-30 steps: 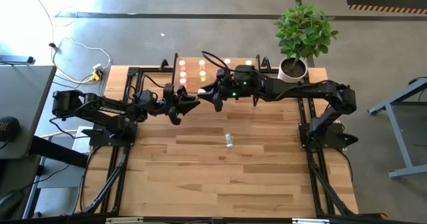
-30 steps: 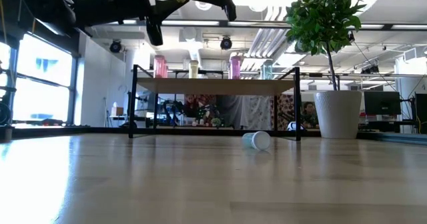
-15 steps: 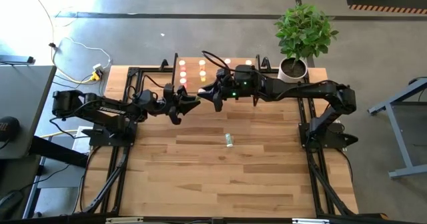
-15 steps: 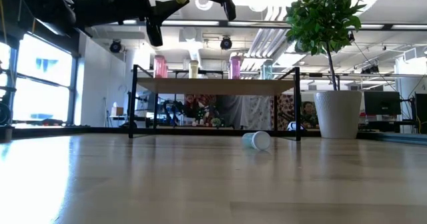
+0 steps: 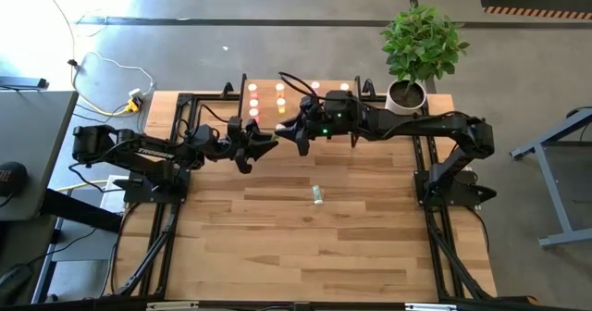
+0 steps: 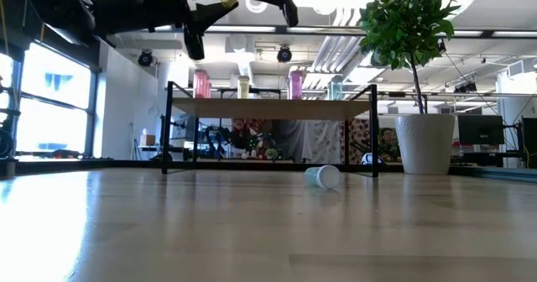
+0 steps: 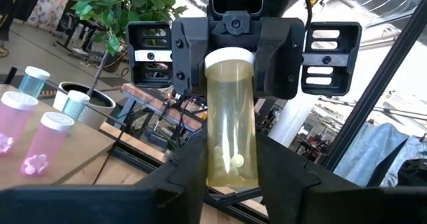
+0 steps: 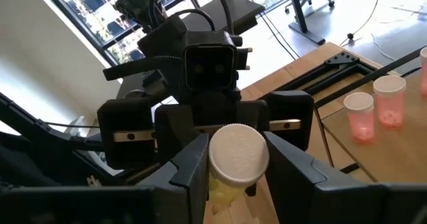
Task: Pick and place medicine bottles onto shelf by color
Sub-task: Put the yellow pill bottle on the shelf aligned with the other yellow pill bottles
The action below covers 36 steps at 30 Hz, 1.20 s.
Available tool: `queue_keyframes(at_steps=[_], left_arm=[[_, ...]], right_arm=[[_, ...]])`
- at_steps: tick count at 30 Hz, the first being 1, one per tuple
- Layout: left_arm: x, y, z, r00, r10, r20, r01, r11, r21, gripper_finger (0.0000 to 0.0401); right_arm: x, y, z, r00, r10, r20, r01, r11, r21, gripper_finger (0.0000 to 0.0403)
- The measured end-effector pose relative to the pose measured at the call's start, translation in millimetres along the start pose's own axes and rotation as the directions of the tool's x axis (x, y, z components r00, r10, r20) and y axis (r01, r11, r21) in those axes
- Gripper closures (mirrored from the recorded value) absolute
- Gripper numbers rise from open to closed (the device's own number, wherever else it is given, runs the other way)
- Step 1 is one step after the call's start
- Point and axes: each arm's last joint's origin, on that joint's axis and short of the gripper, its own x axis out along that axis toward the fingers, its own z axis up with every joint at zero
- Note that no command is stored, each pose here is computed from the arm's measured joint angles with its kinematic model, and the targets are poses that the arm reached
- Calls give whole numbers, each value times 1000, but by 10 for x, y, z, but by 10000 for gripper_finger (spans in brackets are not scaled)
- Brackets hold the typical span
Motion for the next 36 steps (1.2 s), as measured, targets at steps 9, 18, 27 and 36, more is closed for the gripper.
queue_keyframes(at_steps=[9,18,27,36], left_arm=[[-2,26,24,1000,8,12,-8,999,39,194],[-16,160,3,996,45,-74,-44,999,22,154],[-48,287,56,992,91,-85,-89,996,29,157],[-138,376,273,992,122,-15,-122,991,54,158]], right_arm=[[-1,-22,-14,999,-51,-1,51,999,-10,286],[-12,-99,20,994,-107,23,107,994,-12,286],[-83,-301,145,981,-180,69,186,979,-84,286],[-187,-486,326,963,-217,160,248,947,-207,286]])
